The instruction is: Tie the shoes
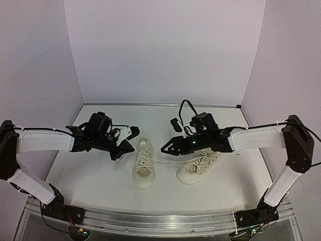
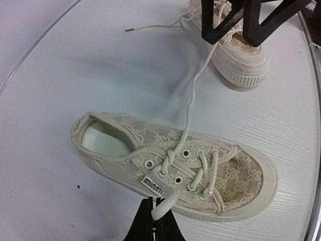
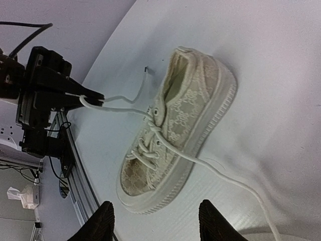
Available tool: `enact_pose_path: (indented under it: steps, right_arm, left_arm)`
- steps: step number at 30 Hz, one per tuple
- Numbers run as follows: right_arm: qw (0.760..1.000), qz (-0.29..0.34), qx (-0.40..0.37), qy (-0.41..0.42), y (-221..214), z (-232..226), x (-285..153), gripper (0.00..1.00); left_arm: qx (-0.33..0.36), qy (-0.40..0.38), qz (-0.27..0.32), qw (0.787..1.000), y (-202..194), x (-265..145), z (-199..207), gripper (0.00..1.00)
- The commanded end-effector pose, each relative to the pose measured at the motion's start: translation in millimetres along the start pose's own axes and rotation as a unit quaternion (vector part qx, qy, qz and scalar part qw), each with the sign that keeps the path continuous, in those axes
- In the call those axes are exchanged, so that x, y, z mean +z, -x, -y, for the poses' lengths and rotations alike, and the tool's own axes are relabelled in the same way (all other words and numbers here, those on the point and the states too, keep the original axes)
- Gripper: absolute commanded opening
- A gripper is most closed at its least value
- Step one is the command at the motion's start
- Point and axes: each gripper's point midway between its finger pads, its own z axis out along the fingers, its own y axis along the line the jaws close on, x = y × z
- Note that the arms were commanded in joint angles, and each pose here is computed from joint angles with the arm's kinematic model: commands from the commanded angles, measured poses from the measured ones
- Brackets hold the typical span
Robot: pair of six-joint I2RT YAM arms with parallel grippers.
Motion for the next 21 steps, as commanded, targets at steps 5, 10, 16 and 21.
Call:
enact_pose_path:
  steps: [5, 10, 16, 21]
  right_arm:
    - [0.995, 0.025, -0.024, 0.093, 23.4, -49.0, 65.4, 0.47]
    - [0.991, 0.019, -0.015, 0.134, 20.4, -61.6, 89.6, 0.46]
    - [0.988, 0.018, -0.018, 0.151, 23.8, -74.6, 101.8, 0.43]
    - [0.989, 0.011, -0.015, 0.147, 22.9, -72.7, 112.7, 0.4]
  left_arm:
    - [-0.047, -0.011, 0.013, 0.999, -9.7, 9.6, 13.7, 0.0]
    - [-0.051, -0.002, 0.018, 0.999, -11.9, 8.0, 12.5, 0.0]
    - [-0.051, 0.0, 0.02, 0.998, -13.0, 9.7, 12.1, 0.0]
    - [-0.053, 0.003, 0.021, 0.998, -14.8, 13.2, 10.7, 0.0]
